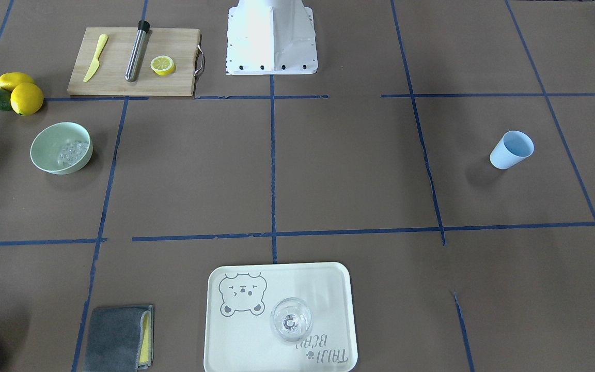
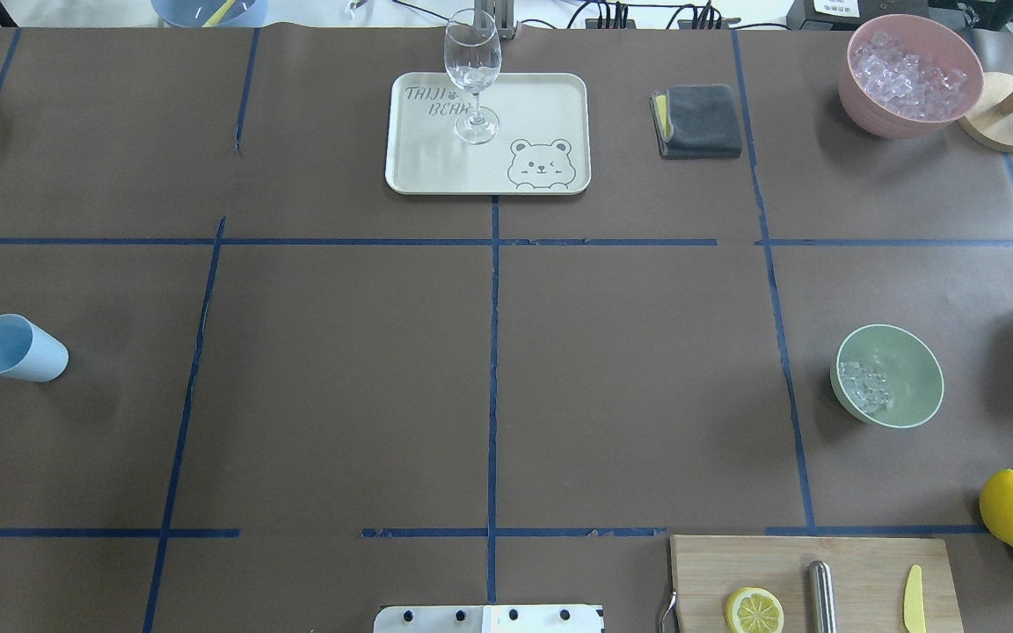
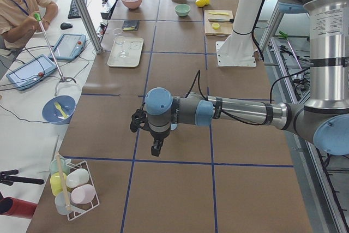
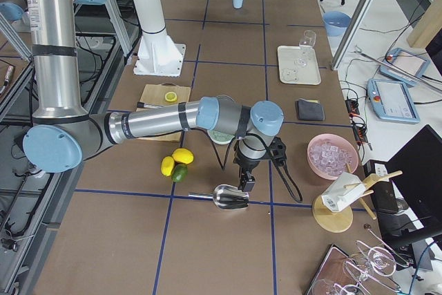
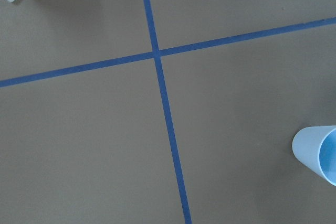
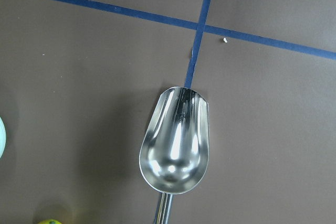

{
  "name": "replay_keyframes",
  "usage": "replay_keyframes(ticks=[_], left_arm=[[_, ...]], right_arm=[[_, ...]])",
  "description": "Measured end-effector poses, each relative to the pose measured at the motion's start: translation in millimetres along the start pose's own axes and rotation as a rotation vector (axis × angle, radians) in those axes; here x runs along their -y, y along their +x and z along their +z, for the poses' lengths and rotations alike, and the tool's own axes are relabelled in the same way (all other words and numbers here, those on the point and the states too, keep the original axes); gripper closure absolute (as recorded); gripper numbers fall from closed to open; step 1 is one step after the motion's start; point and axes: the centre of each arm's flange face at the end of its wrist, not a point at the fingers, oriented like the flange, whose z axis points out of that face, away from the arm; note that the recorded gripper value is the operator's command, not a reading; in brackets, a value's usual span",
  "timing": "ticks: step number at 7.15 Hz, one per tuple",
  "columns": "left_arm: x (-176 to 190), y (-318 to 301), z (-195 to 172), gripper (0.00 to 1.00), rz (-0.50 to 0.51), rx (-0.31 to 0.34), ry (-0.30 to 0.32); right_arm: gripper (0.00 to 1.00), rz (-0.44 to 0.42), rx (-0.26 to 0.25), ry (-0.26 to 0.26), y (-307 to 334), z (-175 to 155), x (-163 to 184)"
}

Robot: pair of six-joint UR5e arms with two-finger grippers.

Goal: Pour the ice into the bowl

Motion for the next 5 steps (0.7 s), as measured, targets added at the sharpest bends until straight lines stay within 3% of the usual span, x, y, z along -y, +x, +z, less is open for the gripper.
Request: replay_keyframes(ticks=[3, 5], left_arm=[[28.4, -1.3, -2.6, 0.00, 0.047, 0.009, 0.042], [40.7, 1.7, -7.7, 0.00, 0.062, 0.012, 0.056]], right_arm=[[0.00, -0.025, 0.042, 0.036, -1.4, 6.5, 1.3], [0.00, -0.044, 0.042, 0.053, 6.4, 17.2, 0.8]])
